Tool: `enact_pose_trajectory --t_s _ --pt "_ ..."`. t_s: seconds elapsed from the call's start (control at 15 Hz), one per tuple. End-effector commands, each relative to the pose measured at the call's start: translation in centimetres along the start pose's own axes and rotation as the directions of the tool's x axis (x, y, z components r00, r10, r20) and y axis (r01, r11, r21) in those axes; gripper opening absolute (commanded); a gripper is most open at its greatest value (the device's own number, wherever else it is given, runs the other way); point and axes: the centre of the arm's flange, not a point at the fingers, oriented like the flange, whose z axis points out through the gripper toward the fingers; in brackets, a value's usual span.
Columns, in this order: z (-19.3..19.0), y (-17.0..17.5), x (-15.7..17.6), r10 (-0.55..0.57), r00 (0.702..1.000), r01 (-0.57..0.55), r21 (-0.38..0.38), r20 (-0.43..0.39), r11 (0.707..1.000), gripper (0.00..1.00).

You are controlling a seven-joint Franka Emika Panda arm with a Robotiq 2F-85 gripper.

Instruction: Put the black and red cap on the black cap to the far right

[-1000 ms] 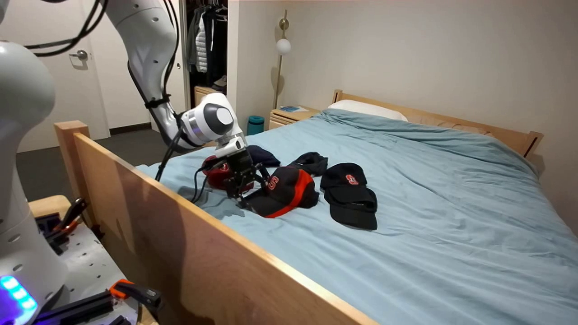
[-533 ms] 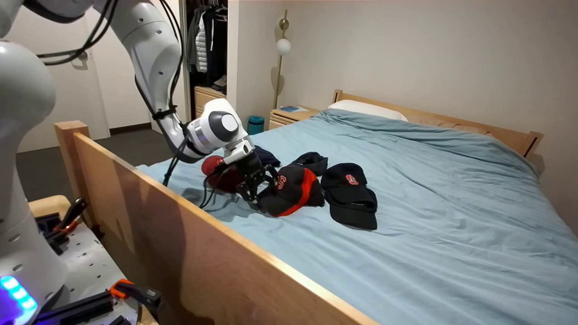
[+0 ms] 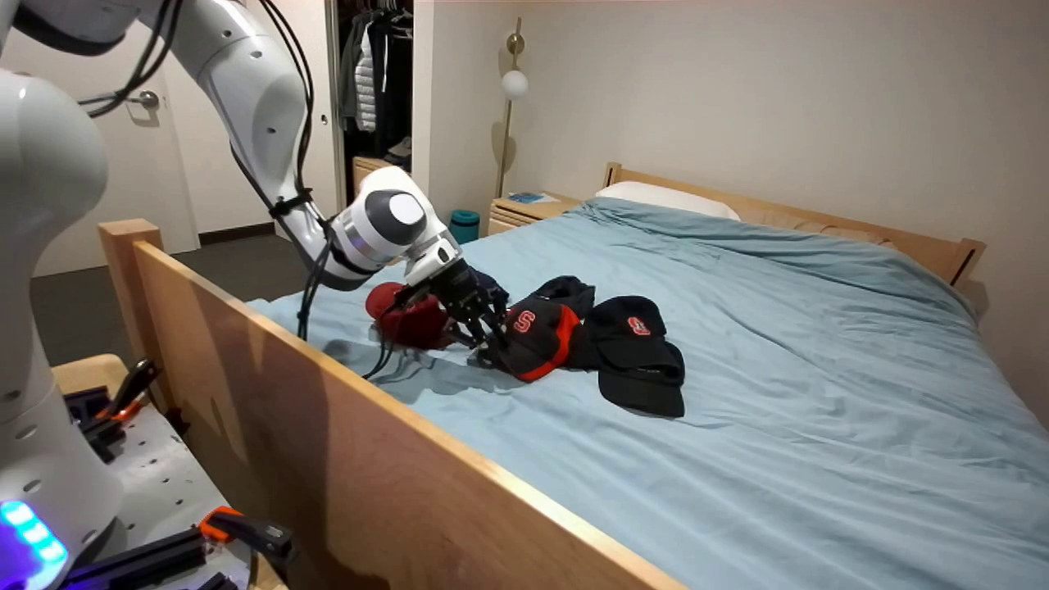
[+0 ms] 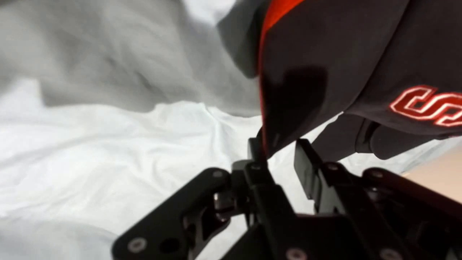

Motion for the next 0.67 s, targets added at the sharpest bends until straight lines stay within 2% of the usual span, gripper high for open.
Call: enact_pose_trajectory --t_s 0.0,0.13,0.4,0.6 --pt "-2.2 0.6 1.9 0.012 1.0 -0.01 0.072 -0.023 0.997 0.05" --pt "-2.7 0.4 2.6 0.02 1.0 -0.018 0.092 -0.02 0.996 0.07" --pt "-2.8 -0.4 3.9 -0.002 0.999 -0.004 0.194 0.032 0.981 0.07" --pt "-3.6 -1.1 6.2 -0.02 1.0 0.017 0.254 0.01 0.967 0.05"
